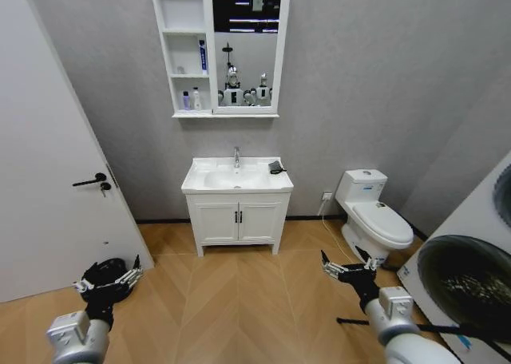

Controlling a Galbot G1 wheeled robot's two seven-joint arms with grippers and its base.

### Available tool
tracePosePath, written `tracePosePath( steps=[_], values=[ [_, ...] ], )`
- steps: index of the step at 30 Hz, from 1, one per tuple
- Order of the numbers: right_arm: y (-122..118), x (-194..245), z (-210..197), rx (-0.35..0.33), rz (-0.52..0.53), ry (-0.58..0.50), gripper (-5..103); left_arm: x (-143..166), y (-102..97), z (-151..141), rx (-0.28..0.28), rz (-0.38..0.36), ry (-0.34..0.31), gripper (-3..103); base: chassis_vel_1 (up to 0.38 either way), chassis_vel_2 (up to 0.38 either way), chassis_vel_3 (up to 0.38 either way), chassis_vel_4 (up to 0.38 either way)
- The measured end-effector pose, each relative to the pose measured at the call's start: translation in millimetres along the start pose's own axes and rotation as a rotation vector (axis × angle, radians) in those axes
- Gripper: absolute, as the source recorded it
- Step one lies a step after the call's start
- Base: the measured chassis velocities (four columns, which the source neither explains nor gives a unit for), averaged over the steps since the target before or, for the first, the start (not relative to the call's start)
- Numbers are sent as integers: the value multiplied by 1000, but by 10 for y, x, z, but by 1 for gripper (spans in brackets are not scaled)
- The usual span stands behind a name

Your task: Move facial cleanser and shampoo from washbasin to cabinet, then wipe washbasin with towel.

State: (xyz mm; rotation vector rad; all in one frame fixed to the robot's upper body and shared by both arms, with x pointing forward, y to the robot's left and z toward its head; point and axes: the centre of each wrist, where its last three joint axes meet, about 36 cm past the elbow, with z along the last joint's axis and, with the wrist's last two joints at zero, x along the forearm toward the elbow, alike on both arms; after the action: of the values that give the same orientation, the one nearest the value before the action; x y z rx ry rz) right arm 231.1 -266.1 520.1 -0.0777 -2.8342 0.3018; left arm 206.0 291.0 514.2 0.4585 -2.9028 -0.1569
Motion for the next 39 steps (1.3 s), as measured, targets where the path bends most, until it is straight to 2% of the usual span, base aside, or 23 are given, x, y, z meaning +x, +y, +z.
tracePosePath(
  steps=[39],
  values=[
    [9,4,6,0,8,12,100,0,0,0,0,0,0,100,-7,5,6,-5]
  ],
)
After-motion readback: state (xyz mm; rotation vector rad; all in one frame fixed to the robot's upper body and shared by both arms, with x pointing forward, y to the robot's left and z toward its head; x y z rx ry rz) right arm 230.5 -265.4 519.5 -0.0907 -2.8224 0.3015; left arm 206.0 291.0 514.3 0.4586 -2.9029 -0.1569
